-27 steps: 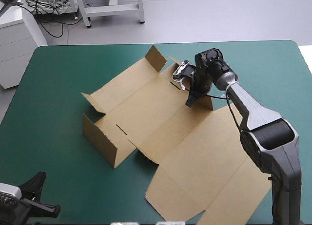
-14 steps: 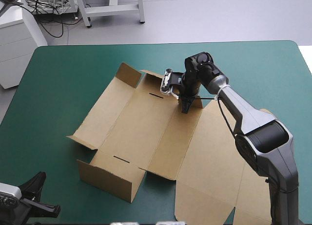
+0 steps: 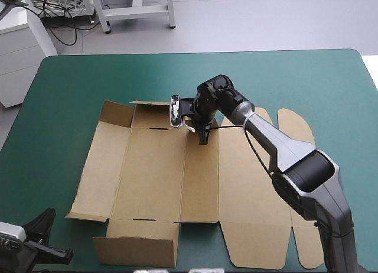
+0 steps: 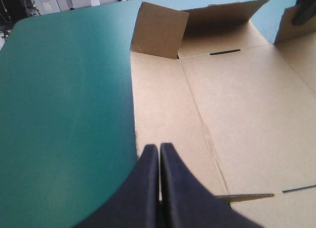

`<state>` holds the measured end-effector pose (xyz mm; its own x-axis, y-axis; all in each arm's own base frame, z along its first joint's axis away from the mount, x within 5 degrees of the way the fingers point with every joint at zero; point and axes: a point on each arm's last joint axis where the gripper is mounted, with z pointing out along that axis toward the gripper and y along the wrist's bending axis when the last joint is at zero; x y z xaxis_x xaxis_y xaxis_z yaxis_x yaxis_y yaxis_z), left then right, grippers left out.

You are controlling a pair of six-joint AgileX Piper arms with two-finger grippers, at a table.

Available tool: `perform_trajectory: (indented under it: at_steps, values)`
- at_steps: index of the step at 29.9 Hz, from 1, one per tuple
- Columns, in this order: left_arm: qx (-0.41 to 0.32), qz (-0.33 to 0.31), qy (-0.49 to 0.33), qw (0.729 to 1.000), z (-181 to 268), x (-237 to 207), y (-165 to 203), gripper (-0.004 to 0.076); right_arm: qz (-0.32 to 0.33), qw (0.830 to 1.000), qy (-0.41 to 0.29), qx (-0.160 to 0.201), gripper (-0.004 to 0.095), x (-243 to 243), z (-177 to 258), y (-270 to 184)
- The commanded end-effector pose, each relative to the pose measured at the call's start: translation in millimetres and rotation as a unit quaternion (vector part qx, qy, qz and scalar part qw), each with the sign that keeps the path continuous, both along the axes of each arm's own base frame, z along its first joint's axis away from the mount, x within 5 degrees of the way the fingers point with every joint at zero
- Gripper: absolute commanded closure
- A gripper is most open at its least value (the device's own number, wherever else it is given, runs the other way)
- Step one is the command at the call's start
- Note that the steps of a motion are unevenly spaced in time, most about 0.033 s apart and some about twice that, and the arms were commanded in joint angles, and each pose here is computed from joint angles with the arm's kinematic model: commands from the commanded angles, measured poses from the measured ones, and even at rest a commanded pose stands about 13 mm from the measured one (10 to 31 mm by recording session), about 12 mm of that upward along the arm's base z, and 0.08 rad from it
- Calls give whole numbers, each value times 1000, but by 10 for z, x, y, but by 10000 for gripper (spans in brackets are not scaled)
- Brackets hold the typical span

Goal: Fold the box

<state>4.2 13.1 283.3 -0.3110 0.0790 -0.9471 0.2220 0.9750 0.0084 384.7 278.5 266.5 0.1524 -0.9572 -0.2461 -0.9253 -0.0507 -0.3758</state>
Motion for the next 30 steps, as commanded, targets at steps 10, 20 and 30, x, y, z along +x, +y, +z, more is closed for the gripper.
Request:
perform_trajectory:
  at_steps: [10,20,30]
  values:
    - [-16,-3,-50,999,131,-25,10,734,-7,999,-35,29,864,43,268,31]
    - [-16,-3,-50,999,131,-25,10,734,-69,996,-26,46,474,-29,778,-52]
    - [-16,-3,-50,999,131,-25,10,734,-257,952,-84,143,565,-207,1551,-438]
